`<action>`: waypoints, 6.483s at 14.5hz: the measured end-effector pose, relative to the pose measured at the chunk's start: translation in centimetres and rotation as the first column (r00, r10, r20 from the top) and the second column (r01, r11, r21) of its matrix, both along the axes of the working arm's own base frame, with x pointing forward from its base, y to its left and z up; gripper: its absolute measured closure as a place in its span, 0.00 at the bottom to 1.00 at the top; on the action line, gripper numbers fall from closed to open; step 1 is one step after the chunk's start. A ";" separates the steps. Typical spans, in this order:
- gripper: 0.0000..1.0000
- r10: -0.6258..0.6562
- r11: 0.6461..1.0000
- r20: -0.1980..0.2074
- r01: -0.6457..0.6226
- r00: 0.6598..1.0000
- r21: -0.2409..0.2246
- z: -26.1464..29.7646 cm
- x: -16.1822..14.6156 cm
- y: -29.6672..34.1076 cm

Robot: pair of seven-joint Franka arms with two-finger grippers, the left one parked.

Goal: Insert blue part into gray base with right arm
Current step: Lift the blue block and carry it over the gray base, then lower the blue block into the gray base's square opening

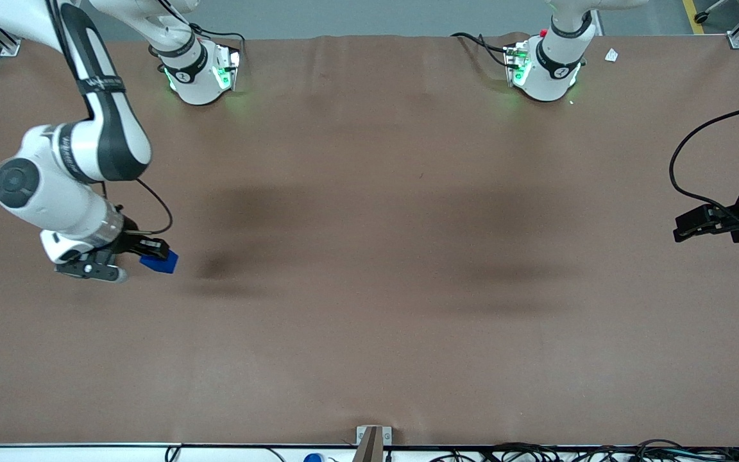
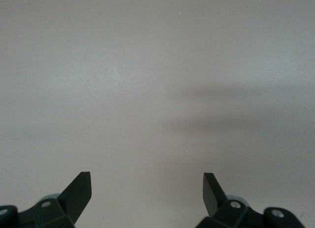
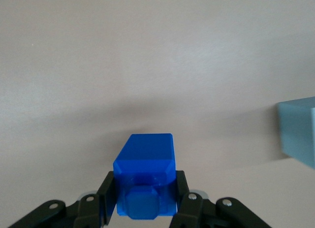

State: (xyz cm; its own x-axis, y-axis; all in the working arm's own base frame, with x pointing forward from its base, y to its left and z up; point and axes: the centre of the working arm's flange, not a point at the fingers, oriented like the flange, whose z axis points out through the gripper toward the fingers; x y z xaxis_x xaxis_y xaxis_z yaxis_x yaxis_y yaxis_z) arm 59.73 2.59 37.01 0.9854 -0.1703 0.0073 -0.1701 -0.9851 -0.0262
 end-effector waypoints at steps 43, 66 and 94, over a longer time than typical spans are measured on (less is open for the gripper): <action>0.49 0.113 0.994 0.002 -0.113 0.994 -0.002 -2.5 -4.1 -24.5; 0.49 0.111 0.994 0.005 -0.111 0.994 0.011 -5.7 -3.4 -24.4; 0.49 0.103 0.994 -0.003 -0.103 0.995 0.035 -7.2 -4.0 -25.0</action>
State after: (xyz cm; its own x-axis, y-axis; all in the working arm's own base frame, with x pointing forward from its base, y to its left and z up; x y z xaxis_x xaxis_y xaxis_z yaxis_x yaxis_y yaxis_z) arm 55.71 -22.37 29.81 0.9977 -0.0677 -0.0018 -0.0677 -0.9959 -0.0603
